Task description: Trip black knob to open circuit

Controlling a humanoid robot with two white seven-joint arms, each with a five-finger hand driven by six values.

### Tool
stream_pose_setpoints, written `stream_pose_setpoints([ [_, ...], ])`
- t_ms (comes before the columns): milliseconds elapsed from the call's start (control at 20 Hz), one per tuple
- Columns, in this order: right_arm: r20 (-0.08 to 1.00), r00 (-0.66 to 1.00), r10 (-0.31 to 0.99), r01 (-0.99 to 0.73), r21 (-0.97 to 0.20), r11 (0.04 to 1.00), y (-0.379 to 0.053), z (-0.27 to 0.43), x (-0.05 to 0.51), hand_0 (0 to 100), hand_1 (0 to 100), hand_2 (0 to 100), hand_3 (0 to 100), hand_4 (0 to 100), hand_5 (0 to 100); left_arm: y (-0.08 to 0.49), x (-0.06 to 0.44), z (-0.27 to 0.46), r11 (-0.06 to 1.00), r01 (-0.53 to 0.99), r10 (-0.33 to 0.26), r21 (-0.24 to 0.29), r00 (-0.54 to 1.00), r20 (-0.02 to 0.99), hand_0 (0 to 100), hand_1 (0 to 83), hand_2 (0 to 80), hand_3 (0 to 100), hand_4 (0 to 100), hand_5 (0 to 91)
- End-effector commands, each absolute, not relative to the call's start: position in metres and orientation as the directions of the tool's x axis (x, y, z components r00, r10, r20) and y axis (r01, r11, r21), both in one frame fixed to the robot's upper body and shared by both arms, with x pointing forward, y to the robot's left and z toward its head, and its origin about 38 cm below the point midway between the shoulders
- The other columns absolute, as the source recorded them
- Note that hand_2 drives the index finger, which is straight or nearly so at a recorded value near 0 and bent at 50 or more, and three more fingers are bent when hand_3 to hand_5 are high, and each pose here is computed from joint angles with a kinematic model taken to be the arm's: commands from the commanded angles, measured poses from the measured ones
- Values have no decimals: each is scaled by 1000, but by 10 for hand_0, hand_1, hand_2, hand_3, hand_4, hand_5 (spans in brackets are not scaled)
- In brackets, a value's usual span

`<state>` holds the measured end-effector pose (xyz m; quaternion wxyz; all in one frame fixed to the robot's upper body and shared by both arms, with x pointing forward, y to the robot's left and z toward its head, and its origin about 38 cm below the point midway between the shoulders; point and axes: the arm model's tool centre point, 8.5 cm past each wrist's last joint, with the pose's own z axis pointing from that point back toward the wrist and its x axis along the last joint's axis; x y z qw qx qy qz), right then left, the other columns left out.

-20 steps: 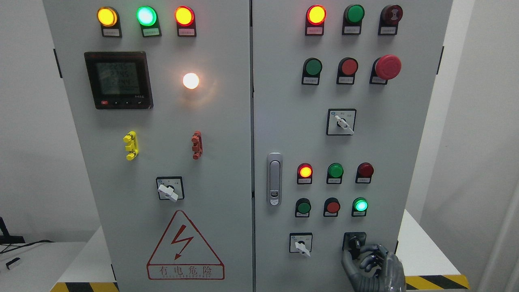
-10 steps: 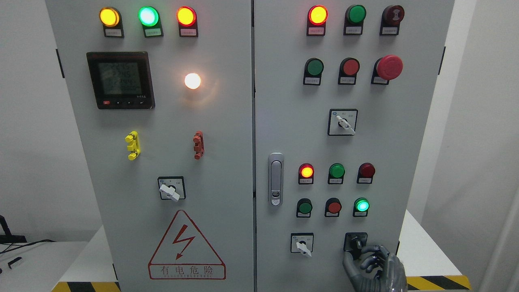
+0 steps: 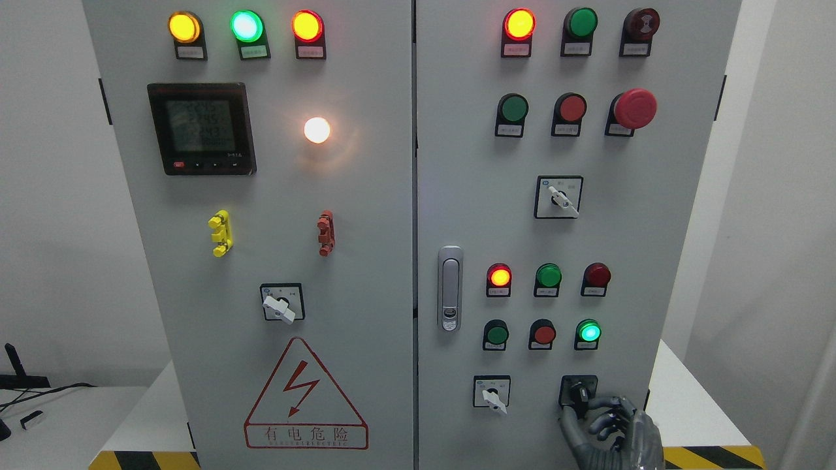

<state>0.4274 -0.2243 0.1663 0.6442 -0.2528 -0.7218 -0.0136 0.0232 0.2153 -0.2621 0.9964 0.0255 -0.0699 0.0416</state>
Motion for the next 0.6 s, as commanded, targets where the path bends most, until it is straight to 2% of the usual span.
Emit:
stream_pose_setpoints([
  [0,935,-52,352,378,-308,873,-221,167,427,268,798,441,799,834,968,214,23,-262,998,-56,49,43,989,140,120,389,0,0,0,0],
  [551,935,-56,350,379,-305,874,-221,168,426,266,797,443,793,835,968,215,23,-262,997,-56,49,45,989,140,120,389,0,0,0,0],
])
